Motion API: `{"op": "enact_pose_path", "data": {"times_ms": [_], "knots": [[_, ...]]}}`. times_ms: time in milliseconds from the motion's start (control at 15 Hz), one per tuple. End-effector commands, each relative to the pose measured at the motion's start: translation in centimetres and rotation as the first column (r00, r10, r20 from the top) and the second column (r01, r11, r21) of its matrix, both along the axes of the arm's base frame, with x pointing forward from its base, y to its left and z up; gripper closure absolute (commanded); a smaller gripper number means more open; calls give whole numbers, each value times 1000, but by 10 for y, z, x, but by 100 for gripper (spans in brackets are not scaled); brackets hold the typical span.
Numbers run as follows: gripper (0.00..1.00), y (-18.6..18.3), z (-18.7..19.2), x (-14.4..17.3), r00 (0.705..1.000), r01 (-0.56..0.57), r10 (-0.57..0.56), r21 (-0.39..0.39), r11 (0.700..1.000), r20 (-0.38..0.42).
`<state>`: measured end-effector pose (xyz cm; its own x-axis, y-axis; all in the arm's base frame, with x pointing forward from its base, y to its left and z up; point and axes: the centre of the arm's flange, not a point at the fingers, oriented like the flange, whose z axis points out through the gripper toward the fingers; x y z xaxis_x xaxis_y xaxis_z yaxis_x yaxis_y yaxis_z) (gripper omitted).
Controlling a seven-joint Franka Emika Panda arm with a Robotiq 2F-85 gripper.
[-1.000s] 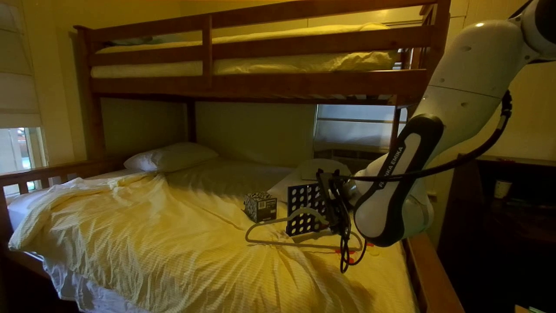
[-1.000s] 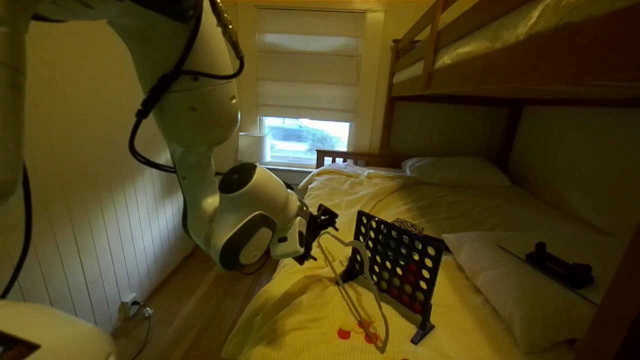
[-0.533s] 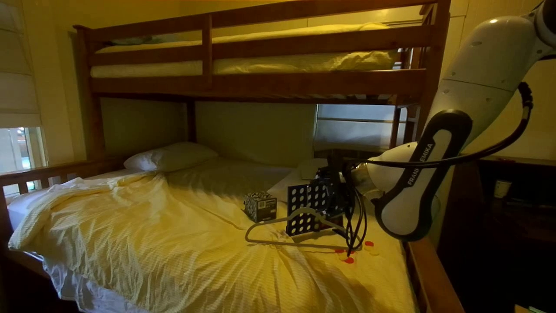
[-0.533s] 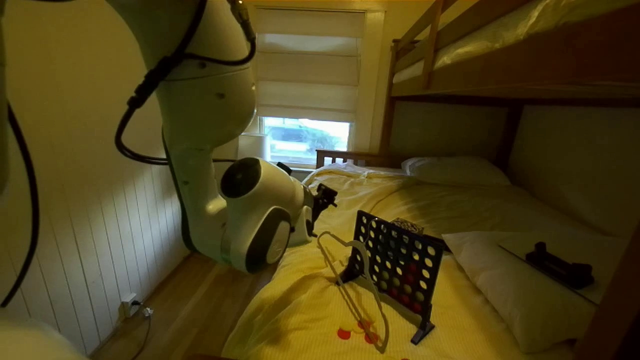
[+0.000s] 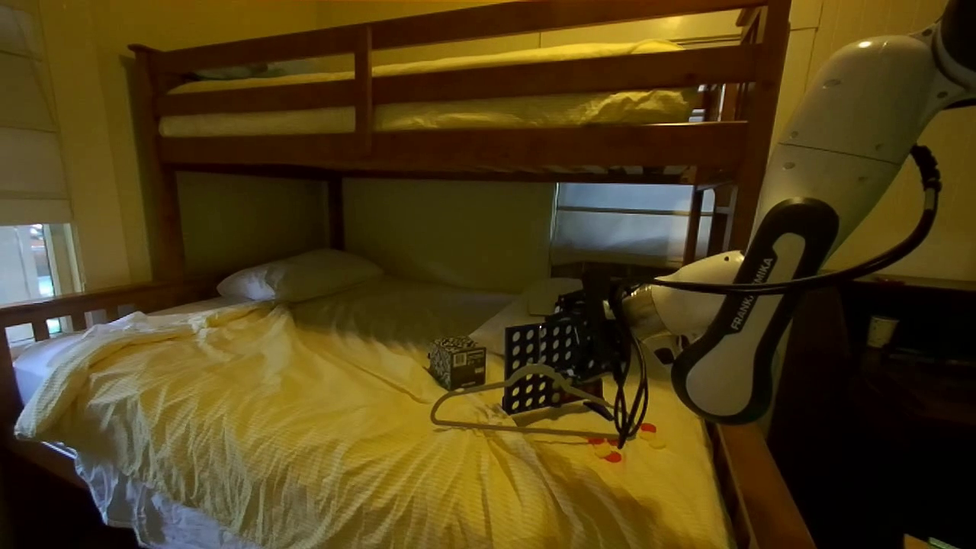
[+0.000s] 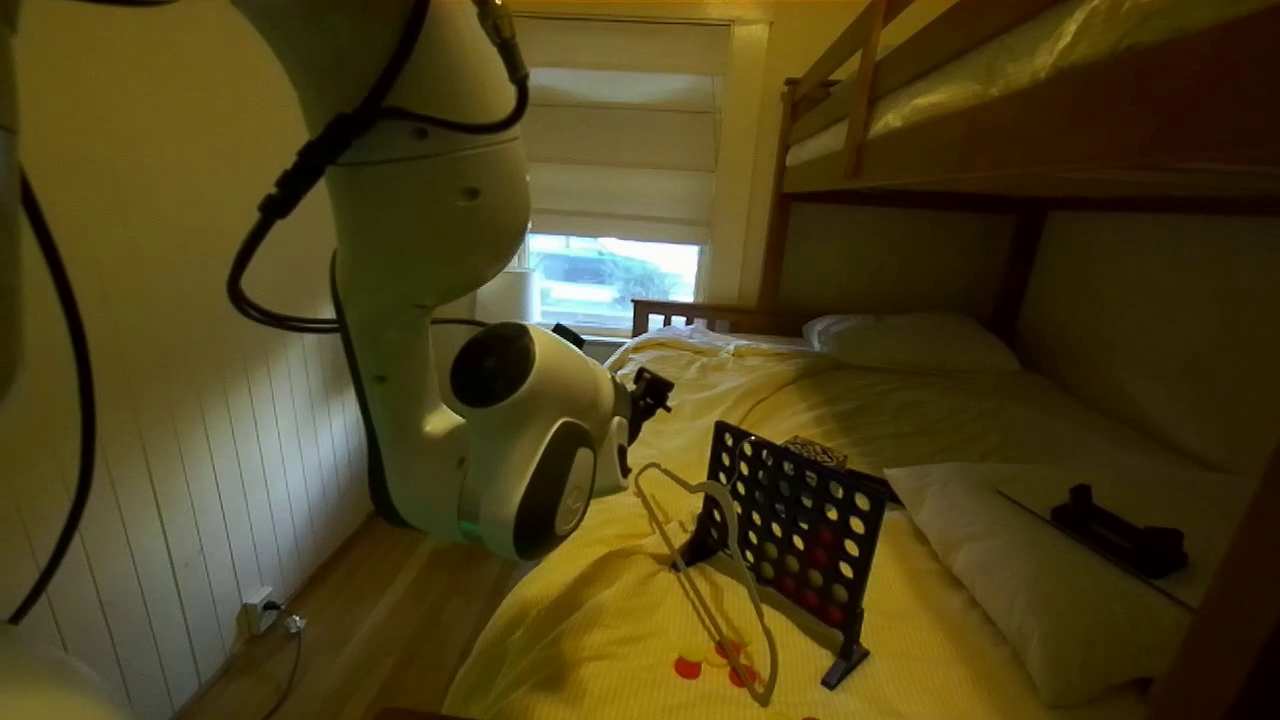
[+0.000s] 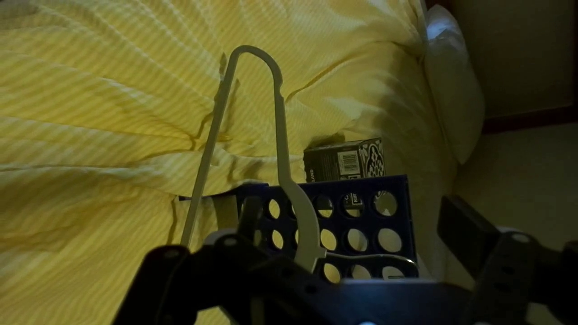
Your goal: Pick up the hang wire and put it on the black object
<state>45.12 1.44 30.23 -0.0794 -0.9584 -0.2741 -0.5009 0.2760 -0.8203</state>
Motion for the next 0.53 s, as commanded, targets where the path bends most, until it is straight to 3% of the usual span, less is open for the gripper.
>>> {"op": "enact_pose_path", "data": {"times_ms": [0,200,467], "knots": [[0,-1,8,5,999,43,-42,156,987,-6],[0,-5,14,2,999,50,-49,308,950,-13],[0,-23,15,-5,992,127,-101,491,862,-79]]}}
